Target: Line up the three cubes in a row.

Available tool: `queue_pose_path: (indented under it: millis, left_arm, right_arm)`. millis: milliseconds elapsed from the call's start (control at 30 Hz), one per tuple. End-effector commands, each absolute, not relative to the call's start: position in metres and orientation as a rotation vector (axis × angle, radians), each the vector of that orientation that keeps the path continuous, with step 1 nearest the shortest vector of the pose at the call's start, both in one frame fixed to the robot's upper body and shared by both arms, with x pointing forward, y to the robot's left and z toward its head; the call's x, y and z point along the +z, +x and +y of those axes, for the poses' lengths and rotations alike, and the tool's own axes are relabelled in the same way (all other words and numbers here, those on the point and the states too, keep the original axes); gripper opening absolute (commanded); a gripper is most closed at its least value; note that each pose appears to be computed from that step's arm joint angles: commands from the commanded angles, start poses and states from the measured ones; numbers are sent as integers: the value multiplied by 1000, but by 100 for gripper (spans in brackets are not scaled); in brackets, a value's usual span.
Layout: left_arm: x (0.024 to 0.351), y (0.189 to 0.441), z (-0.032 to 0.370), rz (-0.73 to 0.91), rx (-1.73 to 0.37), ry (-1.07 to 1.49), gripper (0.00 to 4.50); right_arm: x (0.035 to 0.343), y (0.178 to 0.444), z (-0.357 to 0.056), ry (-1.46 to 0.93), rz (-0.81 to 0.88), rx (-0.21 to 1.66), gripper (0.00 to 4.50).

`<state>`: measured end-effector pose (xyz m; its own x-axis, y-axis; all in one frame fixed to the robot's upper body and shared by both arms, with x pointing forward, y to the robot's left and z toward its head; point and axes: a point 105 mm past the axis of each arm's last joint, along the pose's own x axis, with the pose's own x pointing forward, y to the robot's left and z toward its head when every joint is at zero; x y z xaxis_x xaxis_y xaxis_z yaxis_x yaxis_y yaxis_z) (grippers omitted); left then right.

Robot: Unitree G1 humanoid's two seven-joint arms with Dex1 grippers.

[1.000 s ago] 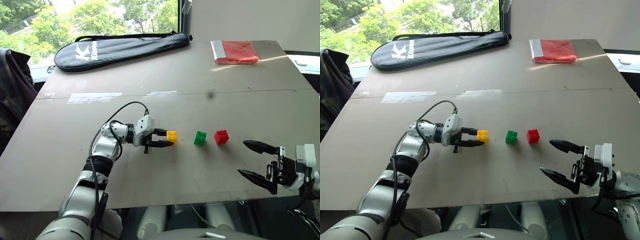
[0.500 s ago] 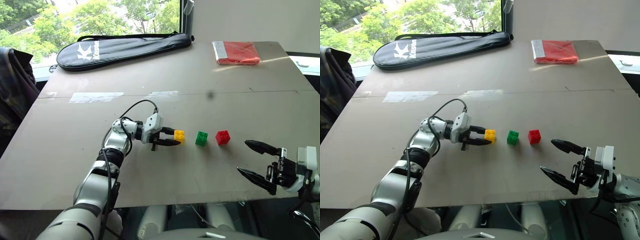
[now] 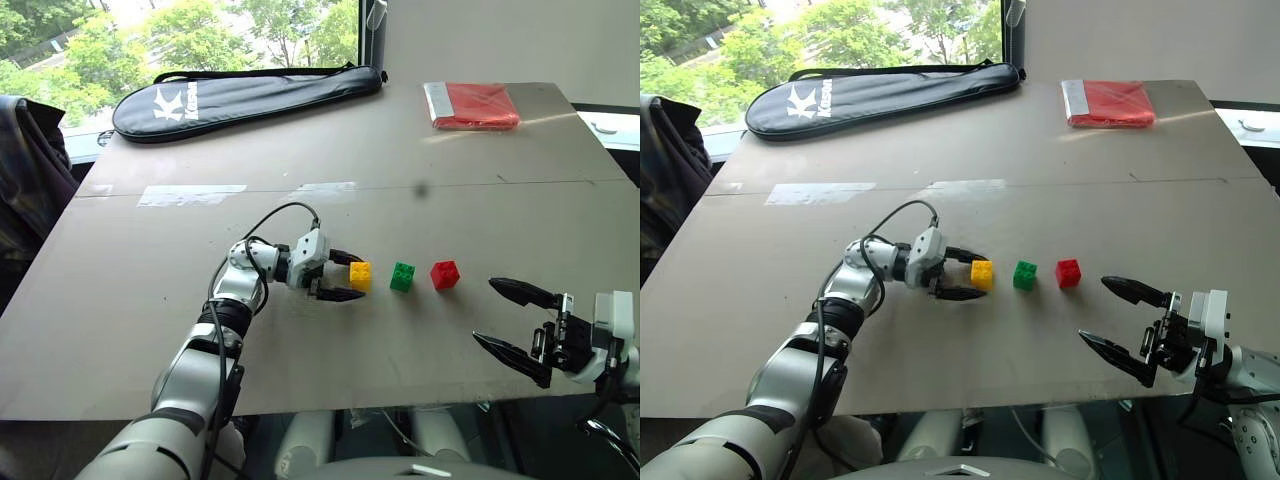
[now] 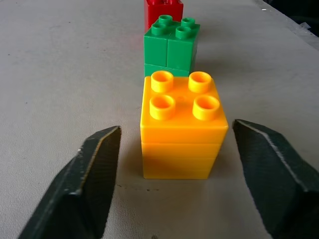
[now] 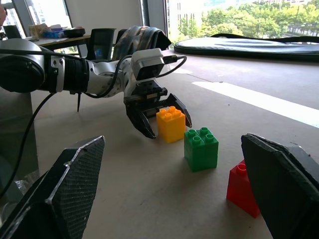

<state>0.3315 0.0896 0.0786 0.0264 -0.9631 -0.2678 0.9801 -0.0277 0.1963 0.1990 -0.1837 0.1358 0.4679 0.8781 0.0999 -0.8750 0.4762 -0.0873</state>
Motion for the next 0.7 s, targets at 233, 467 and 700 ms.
queue_pose_path:
  millis: [233, 467, 700]
  left_arm:
    - [75, 330, 92, 45, -1533, 380, 435]
    - [91, 326, 91, -11, -1549, 369, 435]
    - [104, 324, 97, -18, -1547, 378, 435]
  right_arm:
    - [144, 199, -178, -45, -173, 1089, 450]
    - [143, 200, -175, -36, -171, 1098, 450]
    - [137, 219, -167, -144, -200, 986, 450]
